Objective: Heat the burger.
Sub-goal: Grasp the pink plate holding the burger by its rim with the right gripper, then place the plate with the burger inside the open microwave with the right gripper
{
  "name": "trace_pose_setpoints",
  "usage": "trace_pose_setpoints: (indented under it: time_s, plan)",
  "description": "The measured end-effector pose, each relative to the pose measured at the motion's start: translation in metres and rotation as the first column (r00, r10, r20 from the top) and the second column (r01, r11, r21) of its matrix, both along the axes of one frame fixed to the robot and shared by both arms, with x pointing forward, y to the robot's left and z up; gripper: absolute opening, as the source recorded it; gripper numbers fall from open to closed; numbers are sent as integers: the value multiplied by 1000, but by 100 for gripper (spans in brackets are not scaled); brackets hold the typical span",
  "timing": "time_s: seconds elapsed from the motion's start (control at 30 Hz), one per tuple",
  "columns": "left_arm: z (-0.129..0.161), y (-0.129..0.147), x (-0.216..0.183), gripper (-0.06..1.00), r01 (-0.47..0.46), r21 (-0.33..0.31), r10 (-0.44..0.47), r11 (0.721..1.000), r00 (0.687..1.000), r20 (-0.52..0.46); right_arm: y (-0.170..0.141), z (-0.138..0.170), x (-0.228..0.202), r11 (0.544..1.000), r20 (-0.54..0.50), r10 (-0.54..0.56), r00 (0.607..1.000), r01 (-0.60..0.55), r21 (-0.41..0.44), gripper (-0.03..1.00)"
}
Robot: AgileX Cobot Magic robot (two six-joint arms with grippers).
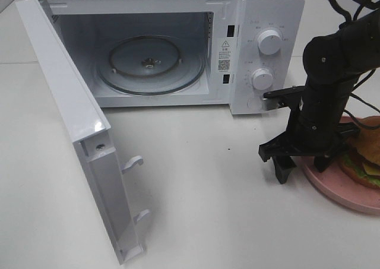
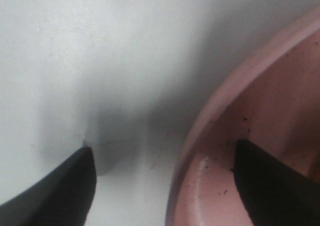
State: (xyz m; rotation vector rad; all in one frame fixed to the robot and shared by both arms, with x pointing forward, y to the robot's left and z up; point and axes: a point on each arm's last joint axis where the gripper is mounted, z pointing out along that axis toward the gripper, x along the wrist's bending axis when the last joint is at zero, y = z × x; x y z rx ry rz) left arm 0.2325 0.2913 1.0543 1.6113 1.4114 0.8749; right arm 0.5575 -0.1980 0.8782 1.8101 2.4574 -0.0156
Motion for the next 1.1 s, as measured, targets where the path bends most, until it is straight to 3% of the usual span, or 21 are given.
trace_pose_setpoints:
  time_s: [0.07,0.13,0.17,0.23,0.33,0.4,0.97,1.1]
  plan:
    - [0,0,0,0,0,0,0,1000,1000,0,0,0,0,1000,1,4,1000,-4,-2,68]
    - [0,0,0,0,0,0,0,1000,1000,0,0,0,1,1000,5,13,1000,-13,-7,54]
    - [0,0,0,0,0,0,0,1000,1000,0,0,0,1,1000,5,13,1000,-13,-7,54]
    - [0,0,0,0,0,0,0,1000,1000,0,-2,0,1,1000,7,17,1000,-17,-12,31]
    - [0,0,0,0,0,0,0,1000,1000,0,-2,0,1,1000,8,19,1000,-19,-14,25]
    - [0,0,0,0,0,0,0,1000,1000,0,-2,1,0,1000,-4,6,1000,-6,-13,8]
    - [0,0,0,0,0,0,0,1000,1000,0,-2,2,1,999,2,26,1000,-26,-24,8]
    - [0,0,0,0,0,0,0,1000,1000,0,5,3,-2,995,3,88,996,-88,-55,6]
